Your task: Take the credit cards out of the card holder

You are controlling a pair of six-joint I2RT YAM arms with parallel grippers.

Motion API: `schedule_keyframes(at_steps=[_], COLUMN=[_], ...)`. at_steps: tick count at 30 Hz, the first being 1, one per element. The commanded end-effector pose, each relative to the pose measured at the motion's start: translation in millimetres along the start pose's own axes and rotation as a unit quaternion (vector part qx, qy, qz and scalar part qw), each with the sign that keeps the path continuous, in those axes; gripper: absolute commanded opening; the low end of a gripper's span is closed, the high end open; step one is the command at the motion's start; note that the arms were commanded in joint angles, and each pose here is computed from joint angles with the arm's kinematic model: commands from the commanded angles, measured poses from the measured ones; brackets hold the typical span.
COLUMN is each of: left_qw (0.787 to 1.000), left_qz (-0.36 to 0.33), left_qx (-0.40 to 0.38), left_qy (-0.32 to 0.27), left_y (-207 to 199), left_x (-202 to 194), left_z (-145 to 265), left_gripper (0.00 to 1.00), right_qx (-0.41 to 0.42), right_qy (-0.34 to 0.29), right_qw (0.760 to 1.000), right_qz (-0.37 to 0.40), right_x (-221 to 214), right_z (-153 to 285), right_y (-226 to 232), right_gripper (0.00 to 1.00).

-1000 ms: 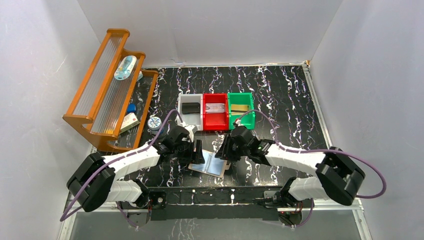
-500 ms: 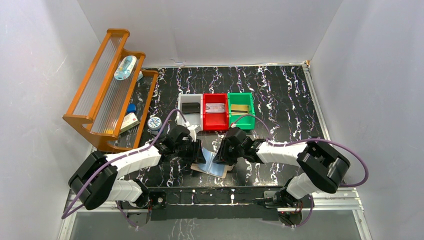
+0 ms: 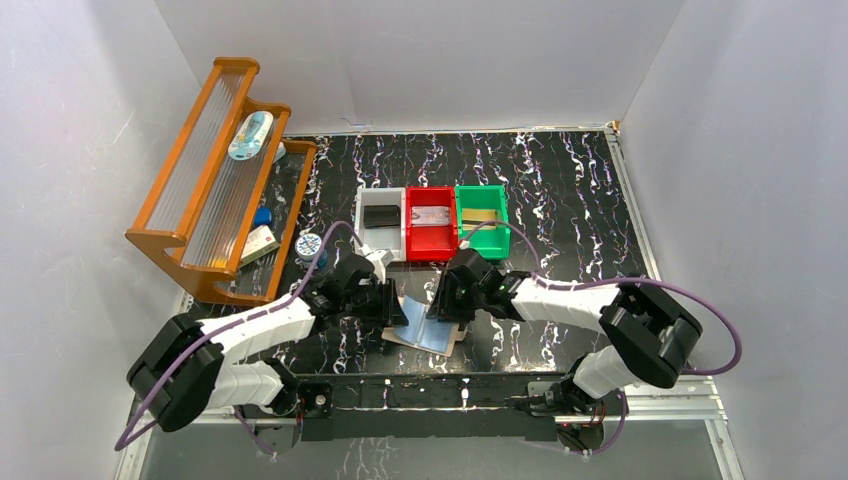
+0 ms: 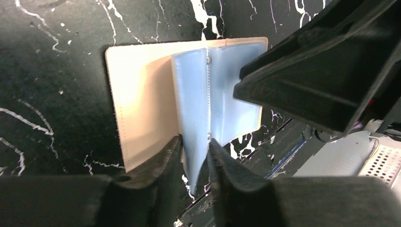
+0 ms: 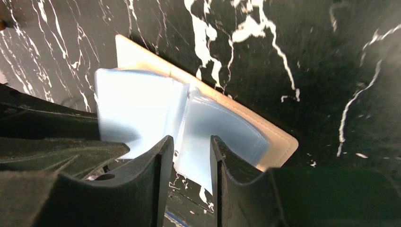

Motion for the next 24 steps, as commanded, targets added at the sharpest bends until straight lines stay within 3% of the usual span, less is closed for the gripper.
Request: schedule_keyframes(at_steps=[1, 4, 11, 14, 18, 24], left_qw=[0.999, 0.996, 0.972, 0.945, 0.892, 0.843], left_qz=[0.032, 0.024, -0.043, -0.037, -0.017, -0.019], left_qx=[0.002, 0.019, 0.120, 0.183, 0.264, 0.355], left_qy=[-0.042, -0.080, -0.200, -0.268, -0.367, -0.404], left_y=[-4, -6, -7, -5, -1, 1], left_x=[0, 5, 36, 54, 76, 91], left_z=[14, 29, 78, 98, 125, 148], left_gripper=[0.33, 0.58, 0.97, 0.98, 0.98, 0.98], right_qx=[-0.023, -0.050, -0.118, -0.151, -0.185, -0.220], right_qy=[-0.064, -0.108, -0.232, -0.287, -0.355, -0.417], right_qw=[0.996, 0.989, 0.959, 0.938, 0.908, 0.871], right_qz=[0.060, 0.084, 0.111, 0.118, 0.125, 0.135], right_x=[31, 47, 73, 81, 89, 100], right_z=[23, 40, 94, 118, 147, 179], right_y=[18, 22, 16, 8, 0, -4], right_gripper=[0.47, 0.54, 0.82, 0.97, 0.98, 0.98])
Point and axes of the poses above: each gripper's point midway between its finger pads, its own z axis back along the fingers, its own y axis along the line the jaws close on, x = y × z, the point moved 8 cm from there along z, back along the fingers, and after that the axes turned 8 degrees about z, right-handed, at the moved point
